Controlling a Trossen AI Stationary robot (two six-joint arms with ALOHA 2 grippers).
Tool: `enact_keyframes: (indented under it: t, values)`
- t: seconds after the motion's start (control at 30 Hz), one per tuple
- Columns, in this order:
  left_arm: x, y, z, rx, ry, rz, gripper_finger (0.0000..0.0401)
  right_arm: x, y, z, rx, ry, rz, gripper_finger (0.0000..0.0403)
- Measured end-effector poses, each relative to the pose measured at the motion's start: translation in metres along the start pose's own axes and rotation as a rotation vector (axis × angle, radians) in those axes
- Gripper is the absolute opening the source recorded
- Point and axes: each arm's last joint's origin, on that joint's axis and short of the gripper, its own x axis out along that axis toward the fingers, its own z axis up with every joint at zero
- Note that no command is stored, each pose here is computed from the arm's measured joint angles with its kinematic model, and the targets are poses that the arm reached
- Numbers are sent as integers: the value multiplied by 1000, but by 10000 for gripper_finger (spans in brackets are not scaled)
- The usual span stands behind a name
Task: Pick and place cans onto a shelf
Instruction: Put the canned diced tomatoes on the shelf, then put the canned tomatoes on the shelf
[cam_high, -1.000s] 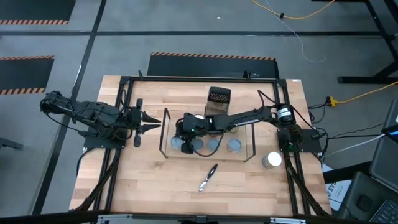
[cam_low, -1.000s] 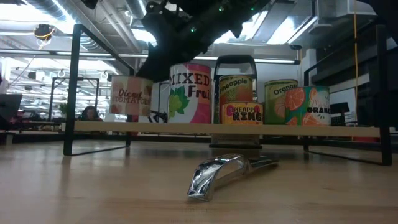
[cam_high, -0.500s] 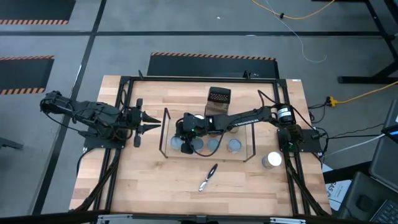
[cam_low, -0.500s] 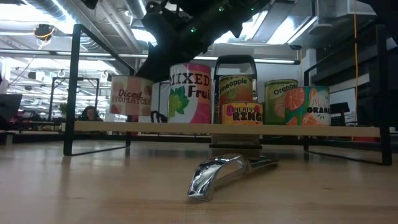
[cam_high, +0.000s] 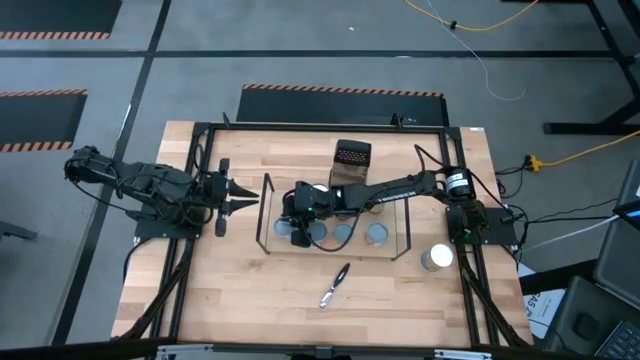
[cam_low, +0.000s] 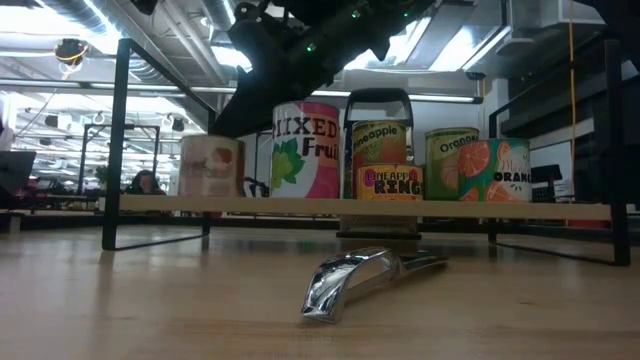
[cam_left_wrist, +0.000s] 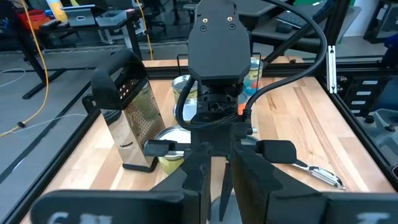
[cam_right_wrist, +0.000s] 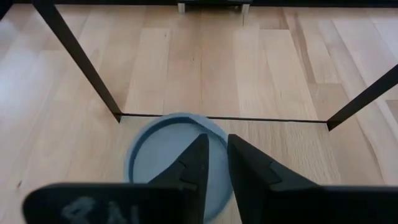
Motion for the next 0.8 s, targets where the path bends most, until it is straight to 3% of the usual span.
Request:
enact_keyframes:
  t: [0.43,0.8]
  values:
    - [0,0,0,-2,2,0,55,-8,0,3,-36,5,10,67]
    - [0,0,-2,3,16,1,55,-82,12,34,-69,-15,32,67]
